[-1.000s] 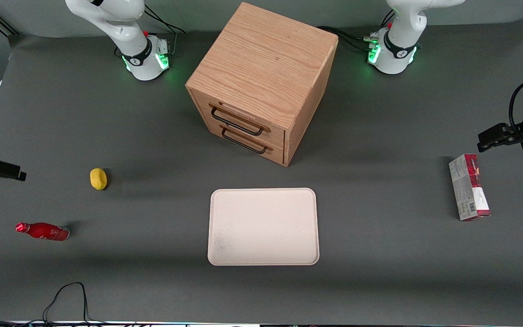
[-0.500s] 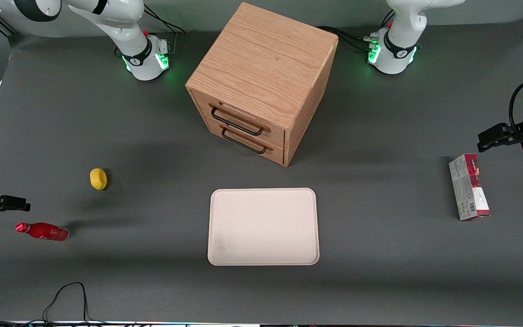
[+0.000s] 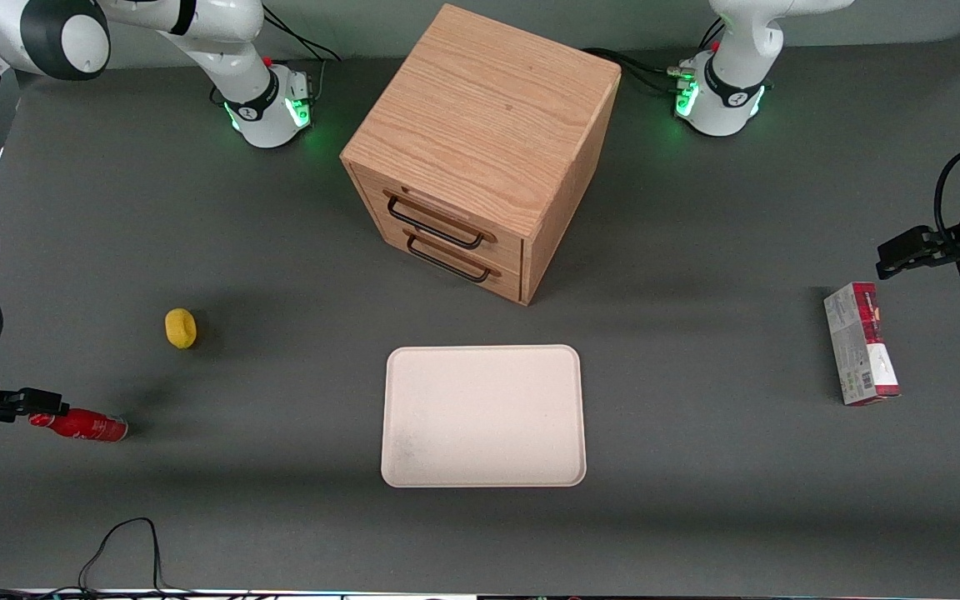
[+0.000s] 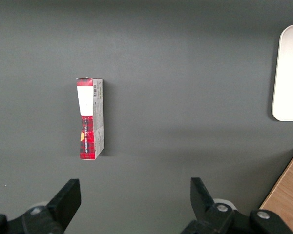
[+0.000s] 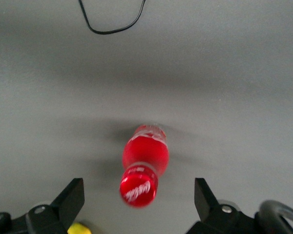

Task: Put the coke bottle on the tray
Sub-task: 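Close the right gripper around the red bottle's body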

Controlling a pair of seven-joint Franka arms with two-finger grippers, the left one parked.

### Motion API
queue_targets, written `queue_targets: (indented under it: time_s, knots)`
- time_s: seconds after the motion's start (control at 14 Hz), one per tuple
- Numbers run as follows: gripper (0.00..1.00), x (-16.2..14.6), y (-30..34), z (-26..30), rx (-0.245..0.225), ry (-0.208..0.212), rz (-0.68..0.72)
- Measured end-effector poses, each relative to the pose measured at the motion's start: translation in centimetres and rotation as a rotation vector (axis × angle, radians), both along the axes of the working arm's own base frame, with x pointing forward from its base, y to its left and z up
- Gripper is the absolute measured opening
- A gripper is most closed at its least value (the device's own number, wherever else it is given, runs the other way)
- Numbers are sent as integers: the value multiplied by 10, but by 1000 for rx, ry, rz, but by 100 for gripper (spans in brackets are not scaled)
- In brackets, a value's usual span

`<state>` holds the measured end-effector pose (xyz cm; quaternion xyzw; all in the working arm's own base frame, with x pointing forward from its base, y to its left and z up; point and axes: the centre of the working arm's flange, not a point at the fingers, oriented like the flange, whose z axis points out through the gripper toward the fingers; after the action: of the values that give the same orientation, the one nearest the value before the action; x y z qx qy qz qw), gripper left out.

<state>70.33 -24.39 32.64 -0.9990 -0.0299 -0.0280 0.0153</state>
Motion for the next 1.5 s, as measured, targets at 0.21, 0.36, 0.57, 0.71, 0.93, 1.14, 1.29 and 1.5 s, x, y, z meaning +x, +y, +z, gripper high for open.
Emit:
queue_targets:
  time_s: [0.21, 0.36, 0.57, 0.71, 0.93, 1.14, 1.29, 1.5]
  knots:
    - [100, 2, 2, -10, 2, -4, 1]
    - [96, 3, 2, -11, 2, -3, 2]
    - [78, 2, 2, -13, 3, 0, 2]
    - [54, 2, 2, -14, 4, 1, 2]
    - [34, 4, 4, -13, 3, -3, 5]
    - [34, 12, 21, -5, -5, -15, 22]
    - [34, 22, 47, 21, -42, -14, 3]
    - [34, 26, 114, 107, -59, 16, -45]
